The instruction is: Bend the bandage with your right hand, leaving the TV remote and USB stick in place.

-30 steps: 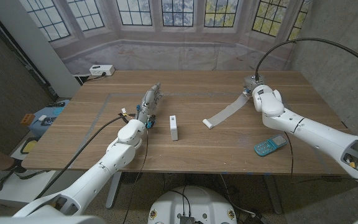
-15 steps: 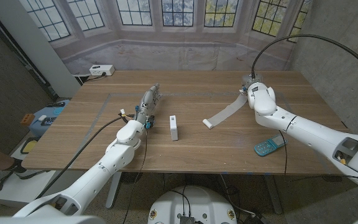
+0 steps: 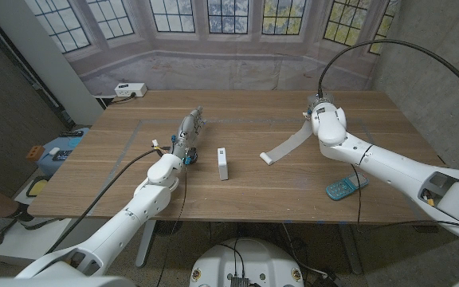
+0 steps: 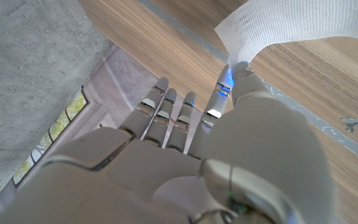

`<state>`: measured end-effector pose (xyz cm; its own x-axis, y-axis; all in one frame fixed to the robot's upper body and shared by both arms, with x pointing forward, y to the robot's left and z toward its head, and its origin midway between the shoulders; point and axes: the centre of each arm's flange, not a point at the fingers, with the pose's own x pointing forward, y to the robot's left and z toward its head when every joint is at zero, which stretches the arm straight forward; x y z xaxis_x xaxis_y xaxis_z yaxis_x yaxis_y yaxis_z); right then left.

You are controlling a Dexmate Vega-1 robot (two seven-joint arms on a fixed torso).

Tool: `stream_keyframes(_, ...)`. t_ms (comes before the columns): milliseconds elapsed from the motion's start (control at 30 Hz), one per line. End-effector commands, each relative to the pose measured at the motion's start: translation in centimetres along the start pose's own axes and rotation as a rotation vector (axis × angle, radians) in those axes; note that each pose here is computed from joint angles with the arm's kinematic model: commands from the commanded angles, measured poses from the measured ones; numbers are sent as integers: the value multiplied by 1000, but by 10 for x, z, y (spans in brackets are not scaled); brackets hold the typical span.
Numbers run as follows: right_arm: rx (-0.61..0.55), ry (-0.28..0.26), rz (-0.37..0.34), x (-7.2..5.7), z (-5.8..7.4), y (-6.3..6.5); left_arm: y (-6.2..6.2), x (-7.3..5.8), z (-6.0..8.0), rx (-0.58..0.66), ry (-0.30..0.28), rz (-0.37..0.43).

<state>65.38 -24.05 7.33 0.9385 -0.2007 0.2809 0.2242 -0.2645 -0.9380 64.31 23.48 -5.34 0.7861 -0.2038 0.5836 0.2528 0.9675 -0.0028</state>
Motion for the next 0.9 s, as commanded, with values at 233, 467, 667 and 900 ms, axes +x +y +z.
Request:
stream_keyframes(233, 17, 16, 23, -20, 9, -4, 3, -6, -1, -6, -3, -9)
stream_keyframes(467, 22, 18, 33, -25, 12, -5, 4, -8, -1, -8, -4, -11)
stream_keyframes(667, 31, 24, 47, -27, 15, -7, 4, -9, -2, -11, -5, -12)
stream_keyframes(900, 33, 21, 62, -28, 22, -11, 6, -11, -4, -16, -4, -8)
